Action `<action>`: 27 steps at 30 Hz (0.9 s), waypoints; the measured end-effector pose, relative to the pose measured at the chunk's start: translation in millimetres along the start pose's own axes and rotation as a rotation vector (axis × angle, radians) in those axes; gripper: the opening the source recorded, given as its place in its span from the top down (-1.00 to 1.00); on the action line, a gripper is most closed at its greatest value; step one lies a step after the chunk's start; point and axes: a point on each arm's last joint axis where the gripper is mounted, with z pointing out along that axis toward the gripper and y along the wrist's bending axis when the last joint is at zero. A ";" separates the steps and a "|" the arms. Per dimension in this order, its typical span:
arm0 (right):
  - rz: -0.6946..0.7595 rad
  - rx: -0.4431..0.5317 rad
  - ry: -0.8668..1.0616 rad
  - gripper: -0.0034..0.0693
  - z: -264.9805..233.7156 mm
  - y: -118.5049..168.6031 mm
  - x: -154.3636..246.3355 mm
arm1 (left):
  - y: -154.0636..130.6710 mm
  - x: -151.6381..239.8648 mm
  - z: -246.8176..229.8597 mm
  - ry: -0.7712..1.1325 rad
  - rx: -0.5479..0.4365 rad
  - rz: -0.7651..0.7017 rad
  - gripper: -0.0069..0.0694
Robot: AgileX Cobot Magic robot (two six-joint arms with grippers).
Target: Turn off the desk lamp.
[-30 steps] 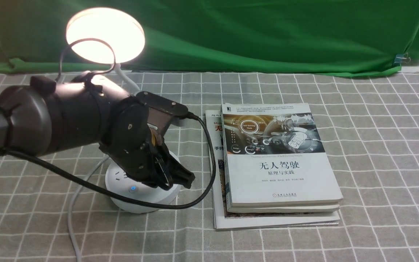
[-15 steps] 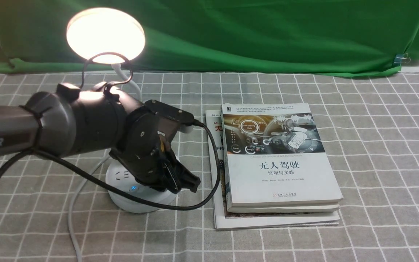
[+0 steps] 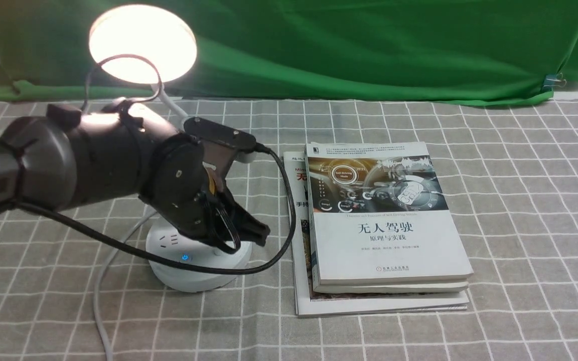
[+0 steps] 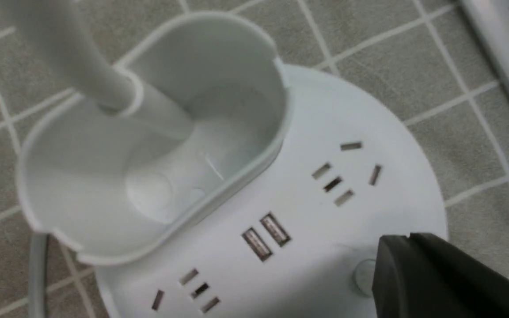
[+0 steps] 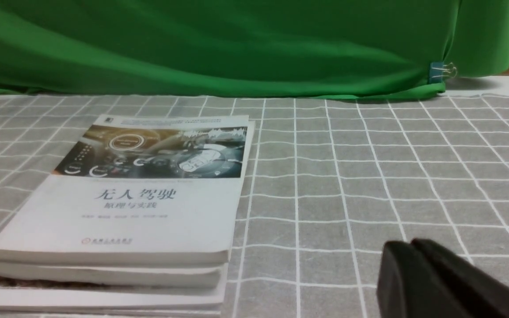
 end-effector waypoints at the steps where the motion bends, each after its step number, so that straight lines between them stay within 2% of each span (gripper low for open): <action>1: 0.000 0.000 0.000 0.81 0.0 0.0 0.0 | 0.1 0.9 3.9 0.011 -0.001 -0.001 0.83; 6: 0.000 0.000 0.000 0.81 0.0 0.0 0.0 | -0.7 4.3 19.8 0.052 -0.003 0.001 0.83; 13: 0.000 0.000 0.000 0.81 0.0 0.0 0.0 | -0.5 5.0 15.1 0.043 -0.002 -0.004 0.83; 21: 0.000 0.000 0.000 0.81 0.0 0.0 0.0 | 1.6 17.4 -25.7 -0.031 0.012 -0.065 0.83; 27: 0.000 0.000 0.000 0.81 0.0 0.0 0.0 | 2.0 52.4 -60.1 -0.106 0.053 -0.115 0.83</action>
